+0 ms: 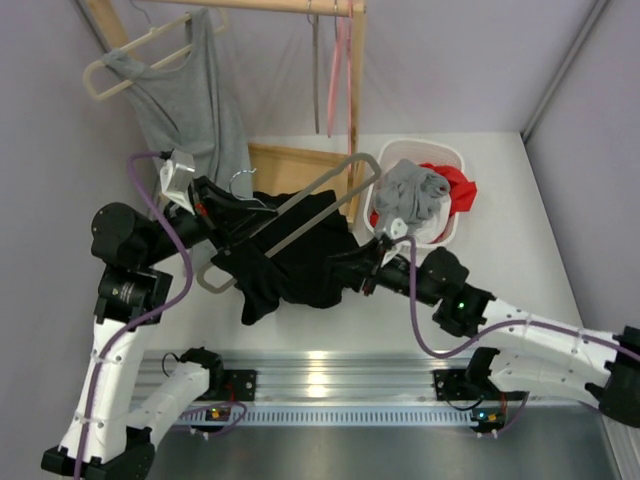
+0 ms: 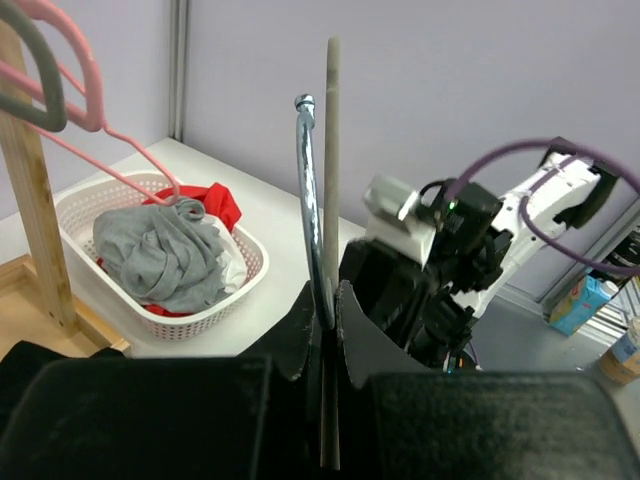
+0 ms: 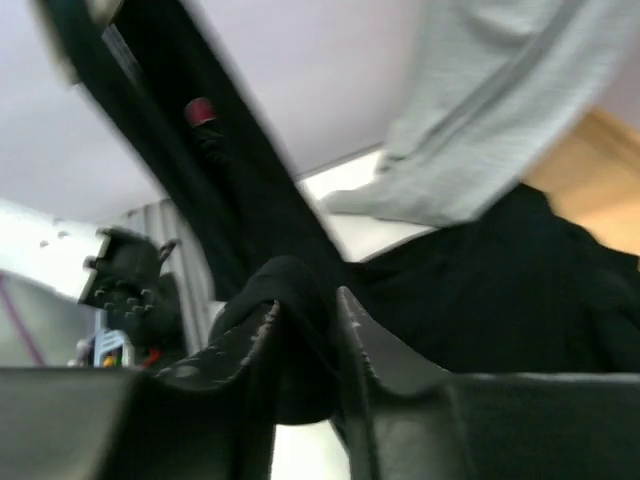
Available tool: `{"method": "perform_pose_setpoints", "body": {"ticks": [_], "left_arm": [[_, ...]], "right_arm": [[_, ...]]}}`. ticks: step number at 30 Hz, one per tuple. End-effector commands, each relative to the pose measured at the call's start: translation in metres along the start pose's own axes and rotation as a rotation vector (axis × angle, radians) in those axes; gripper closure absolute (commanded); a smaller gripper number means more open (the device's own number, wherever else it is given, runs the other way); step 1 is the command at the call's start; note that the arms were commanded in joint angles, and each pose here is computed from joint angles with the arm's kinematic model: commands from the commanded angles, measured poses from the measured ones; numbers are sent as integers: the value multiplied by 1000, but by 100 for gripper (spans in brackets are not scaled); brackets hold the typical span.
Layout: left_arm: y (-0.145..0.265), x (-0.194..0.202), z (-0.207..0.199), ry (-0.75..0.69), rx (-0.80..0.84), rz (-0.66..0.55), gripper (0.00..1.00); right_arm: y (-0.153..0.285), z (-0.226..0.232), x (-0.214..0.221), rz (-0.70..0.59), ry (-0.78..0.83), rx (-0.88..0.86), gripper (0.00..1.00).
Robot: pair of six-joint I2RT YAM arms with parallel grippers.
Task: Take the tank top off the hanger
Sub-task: Remove the tank top from the hanger, then place the tank top in the bin.
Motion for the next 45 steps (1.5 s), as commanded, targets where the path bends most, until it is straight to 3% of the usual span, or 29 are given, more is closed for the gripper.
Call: {"method": "perform_pose_setpoints", "body": {"ticks": [1,2,3,5,8,11,19,21,22,23,24,25,31,36,40,45], "left_arm": [[4,-35,-28,-110,57,-91,100],[4,-38,-32,-116,66,-97,100],[5,-41,-35,-119,70,-103,100],[6,-48,-40,-124,74,-118,100],[9,-57,-46,-135,73,-140,100],[13,-65,-54,-150,80,-169,100],[22,-86,-82,-184,170,-263,100],[22,-81,-85,-184,213,-280,100],[27,-90,-96,-210,266,-347,100],[29,-89,-99,-214,290,-372,100],[26,-82,-91,-186,283,-390,100],[26,-82,-89,-183,280,-412,100],[18,-71,-51,-207,125,-493,100],[29,-79,-46,-235,82,-644,100],[32,-87,-53,-191,133,-712,100],[30,-94,-55,-238,88,-651,100]], "right_arm": [[-26,49,-24,-166,38,-172,71],[-31,60,-24,-179,43,-200,45],[-42,61,-11,-150,35,-204,32],[-51,68,-8,-158,2,-240,16],[-62,74,-4,-206,-32,-298,3],[-80,74,11,-215,-42,-315,1],[-105,74,0,-277,34,-266,1],[-112,79,3,-247,25,-301,7],[-113,87,4,-235,23,-341,19],[-116,90,9,-207,4,-355,62],[-119,95,2,-211,-6,-367,84],[-118,105,3,-197,-16,-395,98],[-107,150,4,-143,11,-499,100],[-114,180,38,61,10,-600,100],[-121,164,85,248,-27,-492,100],[-89,138,109,300,-20,-399,100]]}}
Point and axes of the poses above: each gripper's point midway between its finger pads, its own y axis back along the fingers, its own z axis along the line the jaws close on, x = y × z, the point moved 3 cm from there along y, back along the fingers, and after that the axes turned 5 degrees about -y, right-handed, at the moved point
